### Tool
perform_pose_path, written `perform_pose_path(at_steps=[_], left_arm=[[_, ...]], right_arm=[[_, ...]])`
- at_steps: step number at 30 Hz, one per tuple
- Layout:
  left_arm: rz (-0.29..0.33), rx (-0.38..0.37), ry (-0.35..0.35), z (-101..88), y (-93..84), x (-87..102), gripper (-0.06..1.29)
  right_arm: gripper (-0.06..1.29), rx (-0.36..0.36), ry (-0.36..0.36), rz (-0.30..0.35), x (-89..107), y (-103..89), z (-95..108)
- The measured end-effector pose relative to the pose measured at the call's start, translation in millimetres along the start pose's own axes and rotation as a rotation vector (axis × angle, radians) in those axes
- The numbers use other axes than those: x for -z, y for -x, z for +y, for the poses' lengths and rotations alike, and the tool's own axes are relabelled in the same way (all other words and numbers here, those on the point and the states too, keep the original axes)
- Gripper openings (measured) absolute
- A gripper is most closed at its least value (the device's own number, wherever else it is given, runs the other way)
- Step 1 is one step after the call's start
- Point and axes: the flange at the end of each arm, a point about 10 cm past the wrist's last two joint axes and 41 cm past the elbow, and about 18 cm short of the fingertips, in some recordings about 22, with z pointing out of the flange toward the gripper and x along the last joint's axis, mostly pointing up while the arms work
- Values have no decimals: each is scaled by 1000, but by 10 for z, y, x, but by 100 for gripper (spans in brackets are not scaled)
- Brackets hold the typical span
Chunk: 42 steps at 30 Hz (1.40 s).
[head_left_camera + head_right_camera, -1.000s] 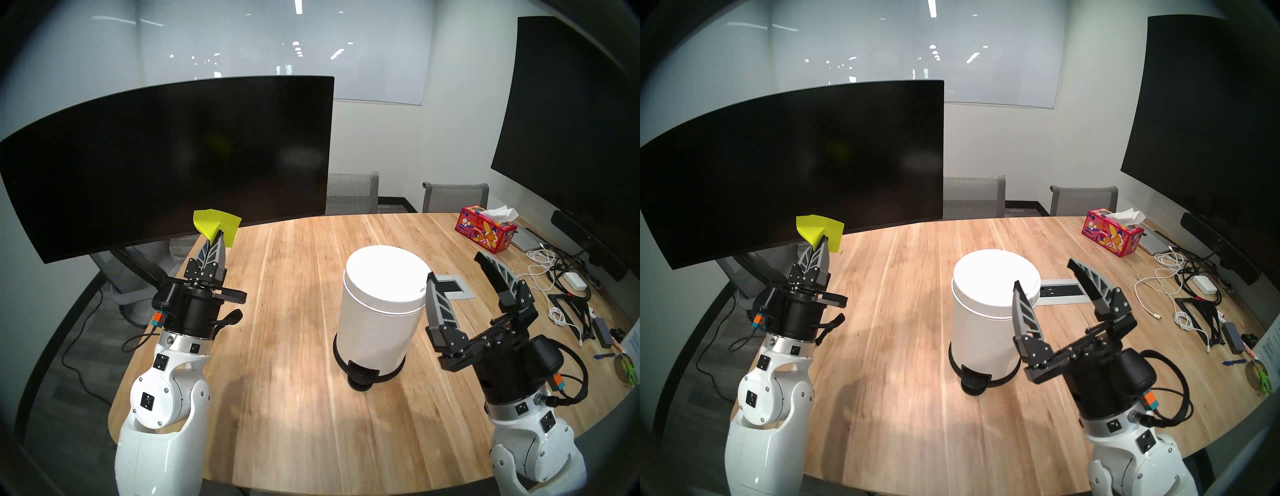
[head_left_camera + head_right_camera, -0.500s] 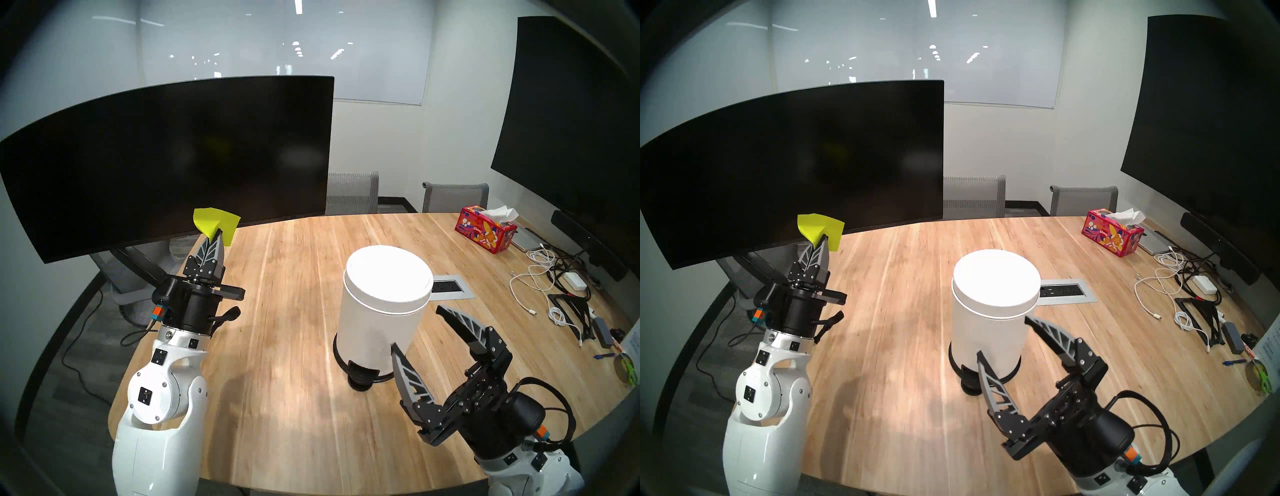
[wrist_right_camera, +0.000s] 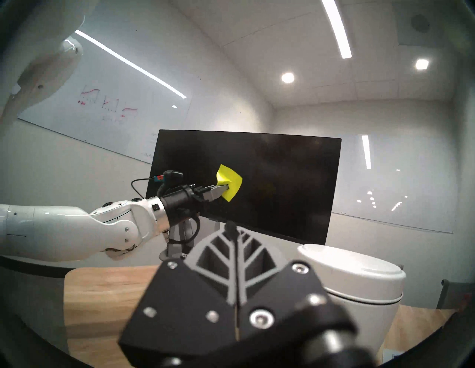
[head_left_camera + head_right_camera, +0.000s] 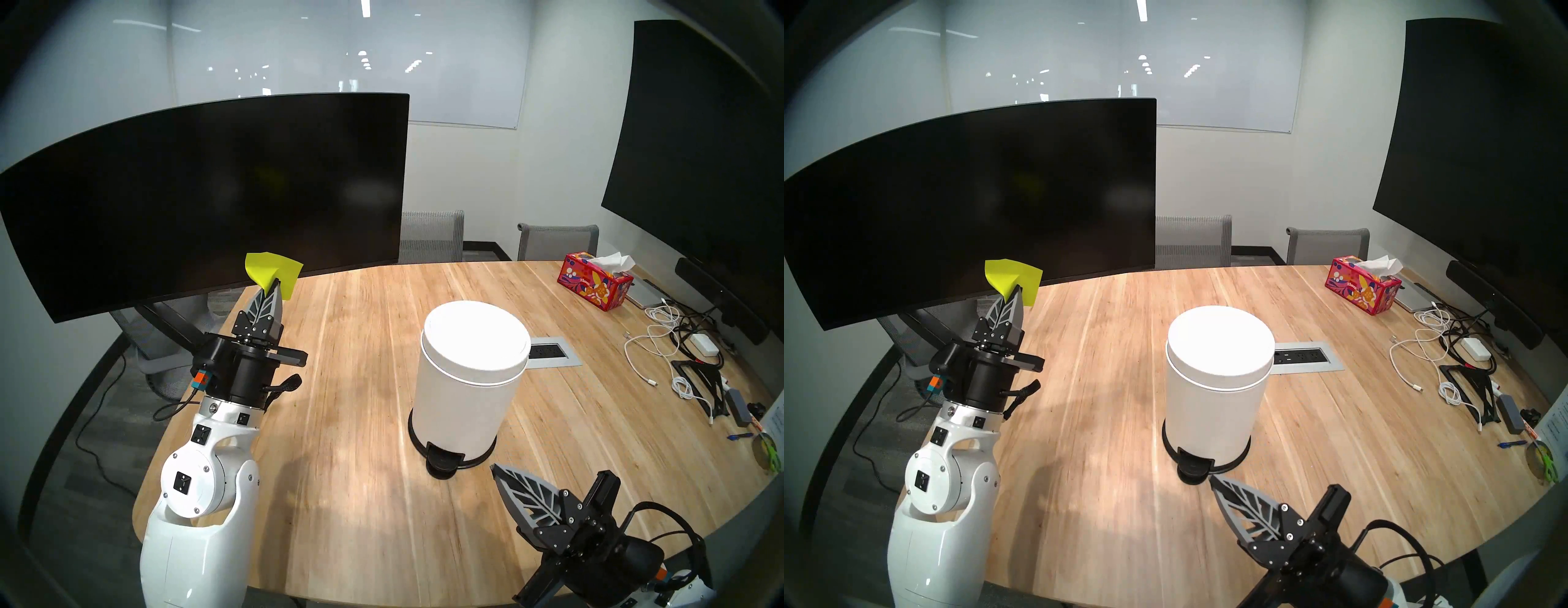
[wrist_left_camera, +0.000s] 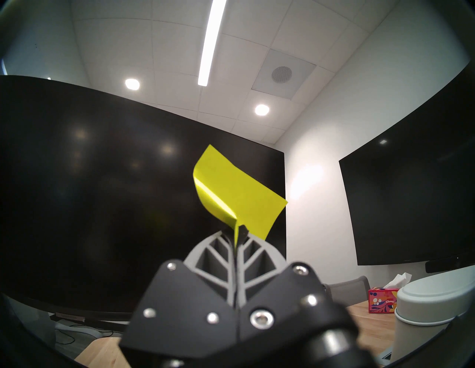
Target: Peel the sticky note off the monitor, open the trash can lid and drop the sticker into the trash can
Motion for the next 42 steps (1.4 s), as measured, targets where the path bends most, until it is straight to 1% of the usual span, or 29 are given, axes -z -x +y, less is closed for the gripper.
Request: perform_pose_path(at_steps=[1, 3, 11, 13, 16, 20, 23, 25, 28, 31, 35, 39, 42], left_arm=[[1, 1, 2, 8, -5, -4, -2], [3, 3, 4, 19, -11, -10, -2], [6, 6, 11, 52, -51, -37, -2], [6, 6, 12, 54, -61, -42, -2], [3, 4, 12, 54, -77, -50, -2], [-6, 4, 10, 53, -90, -52, -2], [-15, 4, 8, 52, -97, -46, -2], [-19, 5, 7, 53, -99, -43, -2], [-29, 6, 3, 50, -98, -29, -2], [-36, 5, -3, 39, -99, -15, -2], [-38, 2, -12, 12, -107, -3, -2], [-37, 1, -18, -10, -113, 0, -2], [-33, 0, -26, -37, -123, -4, -2]], right_arm=[[10, 2, -3, -8, 28, -4, 2], [-3, 6, -7, -19, 69, -11, 8], [-2, 58, -24, -73, 231, -48, 141], [-3, 65, -29, -84, 254, -54, 165], [-3, 68, -48, -118, 295, -52, 201], [-2, 45, -70, -170, 337, -33, 224], [-3, 17, -70, -204, 362, -18, 243], [-2, 4, -67, -216, 369, -13, 251], [-2, -44, -58, -239, 368, 12, 245], [-3, -97, -62, -256, 336, 54, 193], [-3, -139, -72, -274, 258, 118, 140], [-3, -151, -85, -298, 185, 182, 98], [-3, -143, -86, -335, 102, 258, 91]])
